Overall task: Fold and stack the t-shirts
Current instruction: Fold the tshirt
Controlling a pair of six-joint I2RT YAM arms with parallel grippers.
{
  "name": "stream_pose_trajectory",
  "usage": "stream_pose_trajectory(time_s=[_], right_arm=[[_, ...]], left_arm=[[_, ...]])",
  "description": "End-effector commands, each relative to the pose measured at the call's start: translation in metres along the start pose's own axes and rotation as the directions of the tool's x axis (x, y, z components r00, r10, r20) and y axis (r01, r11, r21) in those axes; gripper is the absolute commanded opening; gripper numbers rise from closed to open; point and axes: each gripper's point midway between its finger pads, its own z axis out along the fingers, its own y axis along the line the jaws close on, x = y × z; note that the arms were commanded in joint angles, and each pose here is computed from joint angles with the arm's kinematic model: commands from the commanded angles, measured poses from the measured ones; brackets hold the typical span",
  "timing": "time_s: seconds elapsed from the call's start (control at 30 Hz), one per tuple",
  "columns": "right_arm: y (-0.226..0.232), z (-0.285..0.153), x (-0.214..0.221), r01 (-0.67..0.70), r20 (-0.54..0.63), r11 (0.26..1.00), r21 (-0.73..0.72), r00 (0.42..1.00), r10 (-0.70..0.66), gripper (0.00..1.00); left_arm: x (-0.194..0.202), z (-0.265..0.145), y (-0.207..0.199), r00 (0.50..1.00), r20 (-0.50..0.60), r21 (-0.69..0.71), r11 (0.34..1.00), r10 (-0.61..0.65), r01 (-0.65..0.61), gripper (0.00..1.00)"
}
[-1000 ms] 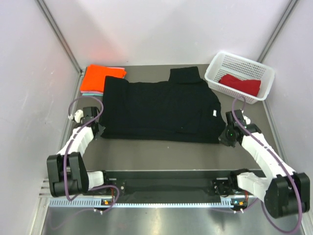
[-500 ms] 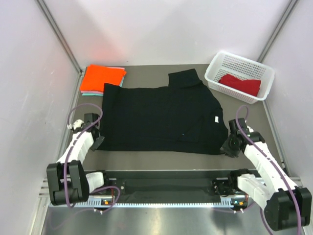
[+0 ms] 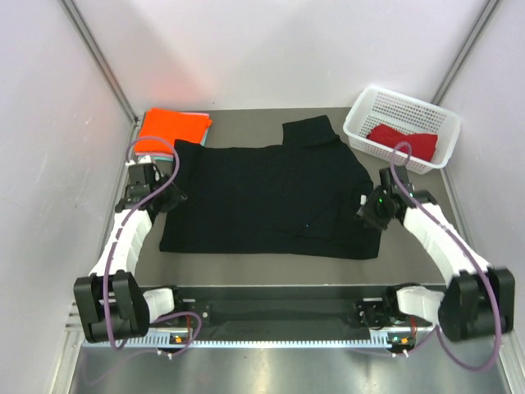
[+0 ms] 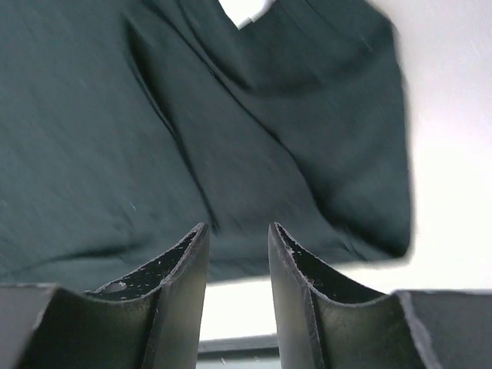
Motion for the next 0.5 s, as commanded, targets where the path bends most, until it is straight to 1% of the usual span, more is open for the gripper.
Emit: stream_pose_trajectory(time_s=[0.0,0.1,0.17,0.2,0.23,0.3,0.43,0.47], right_arm=[[0.038,0.013,-0.034,0.053,0.054,0.997,-0.064,0.997,-0.05,0.37],[0.053,0.025,-0.039,0.046,0.041,0.995,-0.09,0.998,-0.042,0.37],[0.056,0.031,-0.043,0.017,0.045,0.997,-0.076,0.999,-0.014,0.37],[0.056,0.037,-0.043,0.008,0.031,0.998,-0.058,1.0,-0.006,0.37],[0.057,0.04,-0.043,-0.004,0.027,0.999,-0.05,1.0,0.005,0.36],[0.062,0.049,-0.042,-0.021,0.015,0.999,-0.051,1.0,0.022,0.36],[0.073,0.062,-0.045,-0.029,0.022,0.998,-0.06,0.999,0.03,0.37],[0.077,0.063,-0.047,-0.031,0.023,0.998,-0.063,0.999,0.032,0.37]], left_arm=[[-0.013,0.004,-0.039,0.994,0.017,0.211,0.972,0.105,-0.106,0.39],[-0.011,0.015,-0.034,0.992,-0.042,0.179,0.978,0.116,-0.106,0.38],[-0.017,0.021,-0.02,0.996,-0.022,0.09,0.993,0.082,-0.079,0.38],[-0.02,0.024,-0.014,0.999,-0.001,0.041,0.999,0.032,-0.032,0.38],[-0.028,0.025,0.001,0.999,0.048,-0.05,0.999,0.001,0.001,0.4],[-0.036,0.022,0.012,0.995,0.097,-0.113,0.992,-0.039,0.05,0.41],[-0.043,0.014,0.032,0.983,0.169,-0.214,0.971,-0.068,0.104,0.45],[-0.043,0.013,0.039,0.974,0.197,-0.252,0.955,-0.108,0.157,0.47]])
